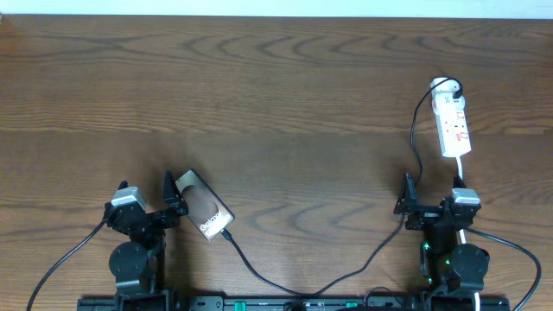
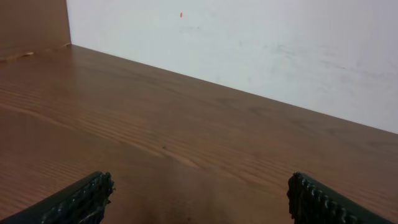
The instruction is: Plug charger to phone and switch on socket
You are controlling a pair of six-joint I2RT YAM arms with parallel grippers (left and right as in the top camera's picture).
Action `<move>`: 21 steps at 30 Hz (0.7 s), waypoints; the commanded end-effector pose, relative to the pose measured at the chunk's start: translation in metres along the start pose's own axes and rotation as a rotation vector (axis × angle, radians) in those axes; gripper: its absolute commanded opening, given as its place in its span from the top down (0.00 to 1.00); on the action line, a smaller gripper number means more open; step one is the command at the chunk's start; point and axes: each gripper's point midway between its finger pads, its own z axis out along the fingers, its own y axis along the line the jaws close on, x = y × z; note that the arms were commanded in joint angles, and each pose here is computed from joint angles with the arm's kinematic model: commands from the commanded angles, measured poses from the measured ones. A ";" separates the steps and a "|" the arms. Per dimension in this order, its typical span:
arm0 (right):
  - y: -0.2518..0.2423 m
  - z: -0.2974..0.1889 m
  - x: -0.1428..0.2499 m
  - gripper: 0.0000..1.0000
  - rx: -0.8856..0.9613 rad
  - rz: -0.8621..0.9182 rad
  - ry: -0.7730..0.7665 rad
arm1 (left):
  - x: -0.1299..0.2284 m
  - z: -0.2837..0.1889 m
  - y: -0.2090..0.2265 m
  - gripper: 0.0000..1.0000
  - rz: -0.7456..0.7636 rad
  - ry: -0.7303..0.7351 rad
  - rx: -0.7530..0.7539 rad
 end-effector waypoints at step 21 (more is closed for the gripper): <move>-0.001 0.000 0.000 0.01 0.007 0.014 -0.002 | 0.016 0.001 0.004 0.08 0.013 0.048 -0.016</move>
